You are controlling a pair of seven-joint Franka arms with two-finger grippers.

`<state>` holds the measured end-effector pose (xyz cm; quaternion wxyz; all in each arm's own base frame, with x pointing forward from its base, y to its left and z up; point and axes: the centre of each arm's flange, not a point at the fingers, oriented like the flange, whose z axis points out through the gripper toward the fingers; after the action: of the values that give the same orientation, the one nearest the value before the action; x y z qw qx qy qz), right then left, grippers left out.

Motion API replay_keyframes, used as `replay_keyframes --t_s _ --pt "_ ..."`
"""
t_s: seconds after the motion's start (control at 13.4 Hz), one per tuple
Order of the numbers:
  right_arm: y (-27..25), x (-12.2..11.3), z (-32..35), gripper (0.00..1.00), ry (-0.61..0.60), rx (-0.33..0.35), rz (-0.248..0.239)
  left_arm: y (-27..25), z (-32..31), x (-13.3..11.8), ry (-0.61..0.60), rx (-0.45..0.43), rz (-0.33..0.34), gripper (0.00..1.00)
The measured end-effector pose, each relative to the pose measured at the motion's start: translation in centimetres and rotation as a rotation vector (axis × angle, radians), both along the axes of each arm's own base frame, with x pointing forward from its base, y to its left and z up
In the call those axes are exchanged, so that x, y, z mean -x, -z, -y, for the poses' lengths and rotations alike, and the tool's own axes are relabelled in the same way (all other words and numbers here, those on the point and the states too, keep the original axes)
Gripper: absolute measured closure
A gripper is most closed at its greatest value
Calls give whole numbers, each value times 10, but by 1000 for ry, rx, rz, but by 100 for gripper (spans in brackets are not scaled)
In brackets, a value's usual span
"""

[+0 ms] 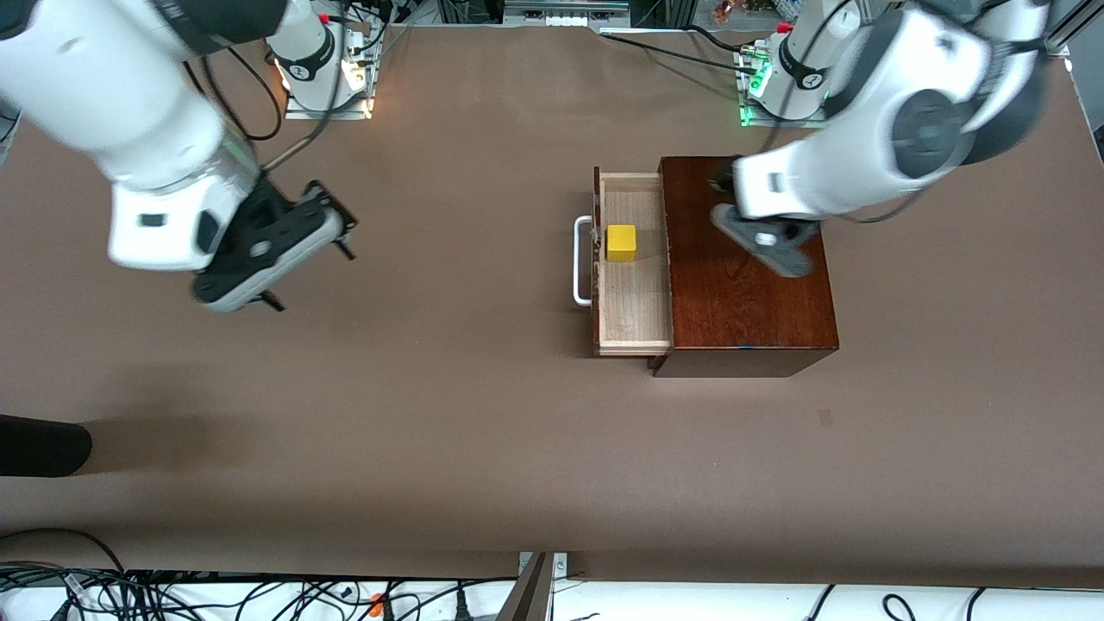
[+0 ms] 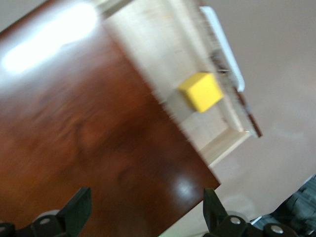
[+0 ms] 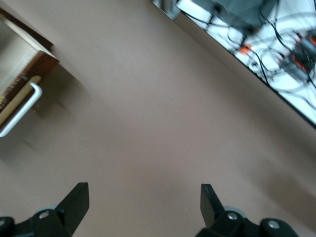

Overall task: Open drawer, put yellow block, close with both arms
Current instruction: 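Withdraw the right gripper while the left gripper reaches toward the drawer, then push the drawer front into the box with the left gripper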

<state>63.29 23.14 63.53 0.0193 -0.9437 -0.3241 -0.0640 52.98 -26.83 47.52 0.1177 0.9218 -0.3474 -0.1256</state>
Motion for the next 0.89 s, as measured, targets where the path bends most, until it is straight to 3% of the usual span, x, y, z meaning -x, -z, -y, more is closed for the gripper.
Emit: replay_keyframes --t_s 0.15,0.37,0.52,0.67,0.89 --pt "-11 12 28 0 101 13 -19 10 54 4 184 68 43 0" --pt "-30 54 79 0 225 31 -51 39 113 8 437 184 130 0" --pt "-35 79 116 0 294 40 -66 61 160 24 587 241 196 0" --pt "-29 90 158 0 368 43 -90 82 203 46 711 264 254 0" --pt "-8 86 201 0 468 13 -131 117 253 79 882 225 327 0"
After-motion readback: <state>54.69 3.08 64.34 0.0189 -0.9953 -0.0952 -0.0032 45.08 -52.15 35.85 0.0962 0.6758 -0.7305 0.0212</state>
